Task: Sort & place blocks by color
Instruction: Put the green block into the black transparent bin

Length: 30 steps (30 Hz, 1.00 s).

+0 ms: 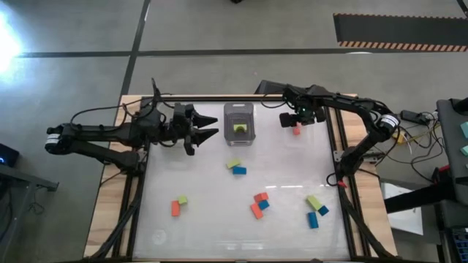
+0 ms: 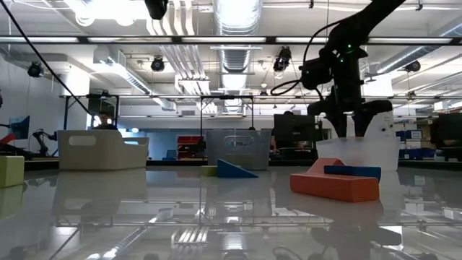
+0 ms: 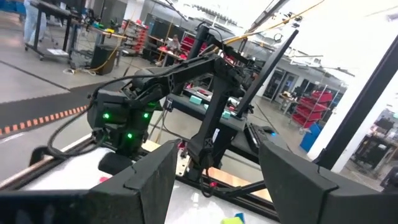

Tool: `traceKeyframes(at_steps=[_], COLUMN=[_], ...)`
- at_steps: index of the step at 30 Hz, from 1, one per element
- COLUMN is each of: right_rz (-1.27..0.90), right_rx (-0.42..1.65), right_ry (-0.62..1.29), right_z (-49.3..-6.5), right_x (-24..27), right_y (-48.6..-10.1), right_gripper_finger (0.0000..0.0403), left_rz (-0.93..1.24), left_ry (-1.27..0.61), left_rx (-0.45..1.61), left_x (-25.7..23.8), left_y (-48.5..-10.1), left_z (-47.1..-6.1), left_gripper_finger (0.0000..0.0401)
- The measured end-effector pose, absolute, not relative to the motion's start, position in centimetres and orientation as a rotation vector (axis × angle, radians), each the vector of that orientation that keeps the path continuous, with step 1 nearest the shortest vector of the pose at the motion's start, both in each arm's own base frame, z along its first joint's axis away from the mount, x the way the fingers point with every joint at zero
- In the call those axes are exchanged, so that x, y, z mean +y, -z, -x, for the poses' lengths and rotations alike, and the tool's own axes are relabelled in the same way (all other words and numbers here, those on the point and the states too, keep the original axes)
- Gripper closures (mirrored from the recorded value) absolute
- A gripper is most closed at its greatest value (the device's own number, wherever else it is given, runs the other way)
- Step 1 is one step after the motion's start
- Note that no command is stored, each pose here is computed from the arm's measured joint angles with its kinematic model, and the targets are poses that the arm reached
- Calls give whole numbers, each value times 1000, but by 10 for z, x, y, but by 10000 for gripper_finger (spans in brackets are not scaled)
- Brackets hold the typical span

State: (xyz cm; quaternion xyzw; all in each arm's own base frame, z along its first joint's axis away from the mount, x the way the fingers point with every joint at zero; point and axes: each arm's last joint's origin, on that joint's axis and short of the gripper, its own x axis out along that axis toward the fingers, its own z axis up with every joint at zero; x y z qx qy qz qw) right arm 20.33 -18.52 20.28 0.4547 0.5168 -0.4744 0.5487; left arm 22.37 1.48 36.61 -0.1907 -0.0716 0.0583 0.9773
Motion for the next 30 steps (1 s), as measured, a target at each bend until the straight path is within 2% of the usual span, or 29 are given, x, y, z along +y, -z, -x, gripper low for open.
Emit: traceKeyframes(at_steps=[6,13,24,30], right_rz=[-1077,-1052,-935,-894], right_rx=[1211,1169,983,921], right_ry=[1112,1047,917,879], right_z=[-206,-214,-233,-240], right_x=[-187,-185,-159,-147], right_y=[-212,-249,-309,-318], right_gripper_finger=[212,220,225,225], left_rz=[389,482,541,788], left_ry=[-117,-141,-257,-242], left_rx=[-144,-28,438,674], left_x=[15,15,14,6], left_y=[-366,-355,-307,-290], left_z=[-223,-221,-219,-209], left_gripper_finger=[189,189,189,189])
